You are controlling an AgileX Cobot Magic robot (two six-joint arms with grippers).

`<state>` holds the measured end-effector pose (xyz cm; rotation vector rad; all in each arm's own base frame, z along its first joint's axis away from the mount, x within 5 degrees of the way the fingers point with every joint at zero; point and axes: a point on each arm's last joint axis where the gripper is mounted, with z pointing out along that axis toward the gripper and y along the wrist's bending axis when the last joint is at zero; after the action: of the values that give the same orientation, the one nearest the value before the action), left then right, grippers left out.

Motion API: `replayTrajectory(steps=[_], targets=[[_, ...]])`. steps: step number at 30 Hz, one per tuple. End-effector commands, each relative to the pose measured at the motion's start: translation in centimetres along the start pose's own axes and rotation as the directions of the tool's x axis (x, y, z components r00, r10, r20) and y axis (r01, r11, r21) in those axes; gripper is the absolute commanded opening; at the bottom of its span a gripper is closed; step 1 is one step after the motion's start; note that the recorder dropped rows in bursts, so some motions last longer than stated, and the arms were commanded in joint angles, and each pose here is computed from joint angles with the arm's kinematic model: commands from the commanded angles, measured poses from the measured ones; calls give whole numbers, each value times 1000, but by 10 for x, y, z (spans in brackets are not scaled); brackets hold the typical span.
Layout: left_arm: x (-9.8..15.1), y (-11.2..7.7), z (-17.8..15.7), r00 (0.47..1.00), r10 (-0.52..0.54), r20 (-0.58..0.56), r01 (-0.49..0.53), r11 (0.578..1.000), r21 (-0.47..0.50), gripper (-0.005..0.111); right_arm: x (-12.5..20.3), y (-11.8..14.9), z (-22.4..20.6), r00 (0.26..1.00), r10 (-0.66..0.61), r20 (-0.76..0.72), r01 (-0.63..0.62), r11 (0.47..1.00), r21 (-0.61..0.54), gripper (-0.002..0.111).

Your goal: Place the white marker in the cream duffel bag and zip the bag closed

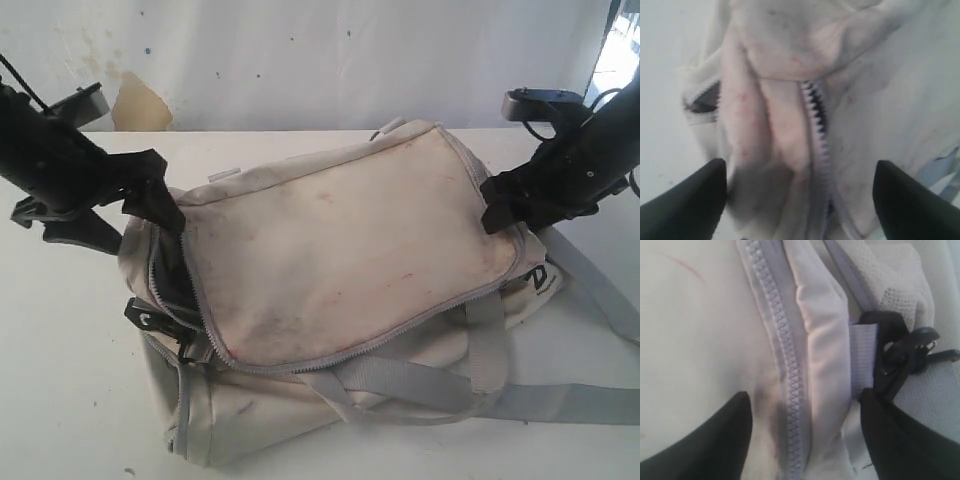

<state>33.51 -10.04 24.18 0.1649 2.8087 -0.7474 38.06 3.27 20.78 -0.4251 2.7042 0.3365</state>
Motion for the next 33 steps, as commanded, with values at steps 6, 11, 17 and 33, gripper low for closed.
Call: replayTrajectory(steps=[6,11,17,33], targets=[[-11,2,22,997,20,70,-26,996,90,94,1,-3,2,1000,-7,3,7,1000,2,62],[-16,15,45,997,-49,65,44,996,75,94,2,-4,4,1000,-5,-10,5,1000,-4,62],[-22,23,63,989,-122,83,114,989,95,85,3,-2,9,999,28,-25,-29,999,-41,62],[-72,10,24,973,-159,165,128,974,187,1,-1,15,2,989,132,-65,-143,966,-216,0]])
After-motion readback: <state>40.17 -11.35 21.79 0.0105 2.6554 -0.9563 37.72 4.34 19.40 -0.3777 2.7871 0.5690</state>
